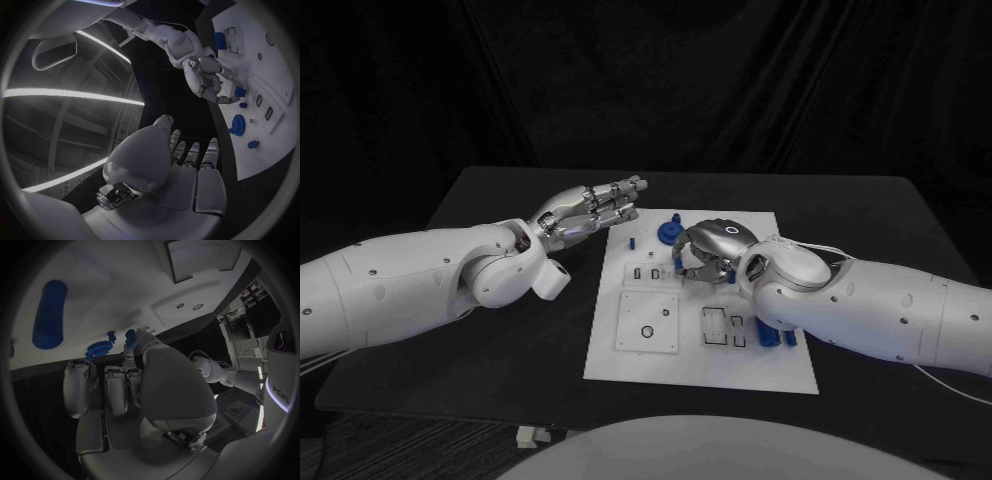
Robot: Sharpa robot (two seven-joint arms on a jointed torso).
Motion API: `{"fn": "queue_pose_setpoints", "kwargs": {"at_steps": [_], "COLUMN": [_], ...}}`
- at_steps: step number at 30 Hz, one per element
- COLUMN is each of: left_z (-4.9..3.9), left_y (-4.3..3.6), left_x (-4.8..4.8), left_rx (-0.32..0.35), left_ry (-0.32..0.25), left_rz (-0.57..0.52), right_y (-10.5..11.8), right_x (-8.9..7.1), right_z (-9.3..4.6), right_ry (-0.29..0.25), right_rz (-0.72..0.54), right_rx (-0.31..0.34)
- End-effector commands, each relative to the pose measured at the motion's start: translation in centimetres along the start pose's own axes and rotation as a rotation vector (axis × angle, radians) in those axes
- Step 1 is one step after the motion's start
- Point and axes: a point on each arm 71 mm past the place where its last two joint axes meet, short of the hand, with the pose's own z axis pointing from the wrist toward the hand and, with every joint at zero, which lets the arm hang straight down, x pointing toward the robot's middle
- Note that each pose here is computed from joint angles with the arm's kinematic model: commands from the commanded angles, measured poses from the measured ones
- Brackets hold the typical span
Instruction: Assemble the parts on the task board
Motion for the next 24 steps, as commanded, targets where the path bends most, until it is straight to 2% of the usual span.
{"fn": "queue_pose_setpoints", "kwargs": {"at_steps": [1,24], "left_z": [0.12,0.20], "left_y": [-0.06,0.00], "left_x": [0.23,0.36], "left_rx": [0.008,-0.001], "left_ry": [0.015,0.023], "left_rz": [-0.010,-0.014], "right_y": [0.18,1.01], "right_x": [0.41,1.08], "right_z": [0.05,0.43], "right_ry": [0.029,0.068], "right_rz": [-0.017,-0.018], "right_rx": [0.017,-0.002]}}
